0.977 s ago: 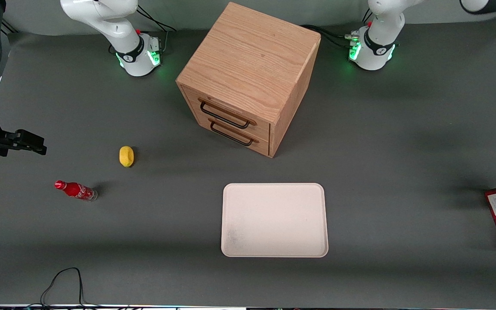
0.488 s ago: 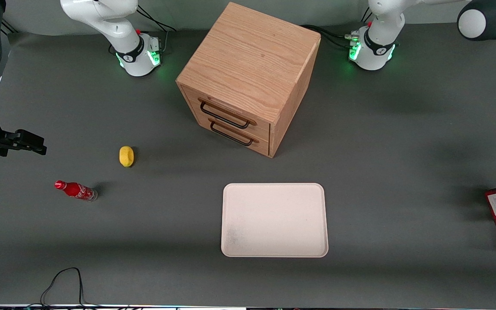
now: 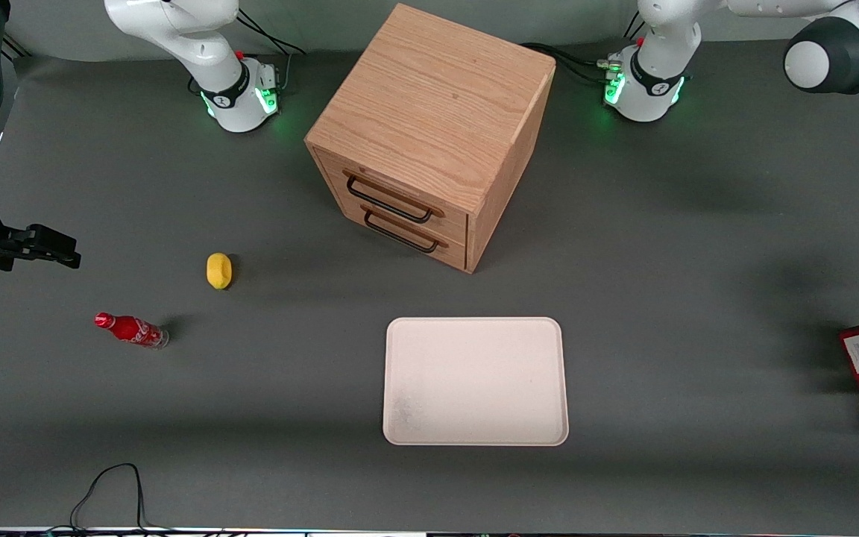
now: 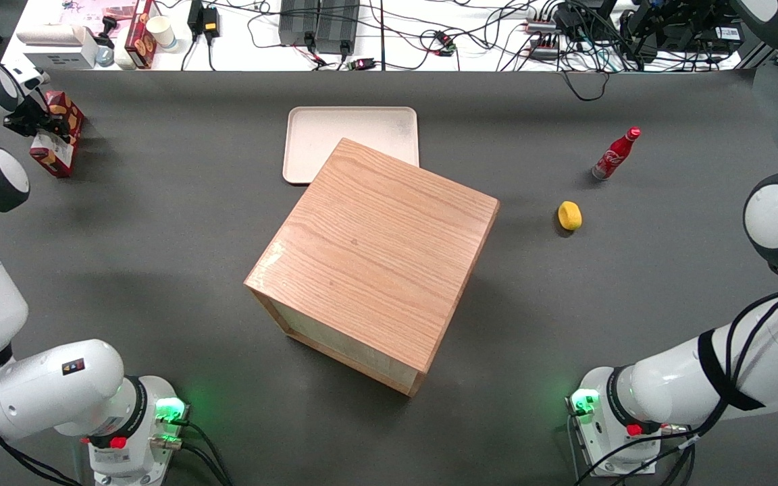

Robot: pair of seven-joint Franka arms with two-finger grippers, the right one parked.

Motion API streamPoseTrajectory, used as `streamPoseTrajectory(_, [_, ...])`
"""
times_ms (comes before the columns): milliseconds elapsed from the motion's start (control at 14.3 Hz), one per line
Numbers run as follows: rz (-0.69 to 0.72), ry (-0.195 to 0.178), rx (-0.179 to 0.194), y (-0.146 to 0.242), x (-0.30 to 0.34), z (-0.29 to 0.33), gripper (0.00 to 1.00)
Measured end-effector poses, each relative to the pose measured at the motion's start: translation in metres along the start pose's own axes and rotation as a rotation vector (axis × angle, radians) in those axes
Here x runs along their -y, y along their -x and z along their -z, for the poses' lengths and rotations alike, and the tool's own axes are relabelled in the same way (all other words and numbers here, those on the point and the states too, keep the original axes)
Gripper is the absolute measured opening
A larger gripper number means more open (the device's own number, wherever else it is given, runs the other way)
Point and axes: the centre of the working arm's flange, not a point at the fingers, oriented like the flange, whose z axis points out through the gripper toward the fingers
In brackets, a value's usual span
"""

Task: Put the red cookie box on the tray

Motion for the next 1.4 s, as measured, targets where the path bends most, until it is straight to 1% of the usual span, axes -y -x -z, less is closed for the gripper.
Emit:
streamPoseTrajectory(140, [-0.018, -0.003, -0.005, -0.002, 0.000, 0.003, 0.22])
streamPoseTrajectory(209, [-0.028, -0.003, -0.004, -0.002, 0.000, 0.003, 0.14])
streamPoseTrajectory(279, [-0.038, -0.002, 0.000, -0.002, 0.000, 0.004, 0.10])
streamPoseTrajectory(419, [-0.069, 0.006, 0.018, -0.004, 0.002, 0.018, 0.09])
streamPoseTrajectory(488, [-0.082, 0.019, 0.035, -0.005, 0.001, 0.035, 0.09])
streamPoseTrajectory(628, [-0.109, 0.056, 0.077, -0.006, -0.012, 0.085, 0.09])
streamPoseTrajectory(698, [-0.130, 0.073, 0.092, -0.007, -0.027, 0.116, 0.09])
streamPoseTrajectory(767, [-0.160, 0.089, 0.101, -0.009, -0.049, 0.147, 0.09])
streamPoseTrajectory(977, [-0.258, 0.129, 0.125, -0.011, -0.140, 0.227, 0.09])
streamPoseTrajectory(1116, [-0.250, 0.152, 0.137, -0.007, -0.205, 0.262, 0.09])
streamPoseTrajectory(1186, [-0.241, 0.162, 0.137, -0.005, -0.237, 0.275, 0.09])
streamPoseTrajectory(1326, [-0.219, 0.172, 0.133, 0.000, -0.305, 0.294, 0.09])
streamPoseTrajectory(1395, [-0.198, 0.173, 0.139, 0.004, -0.341, 0.298, 0.09])
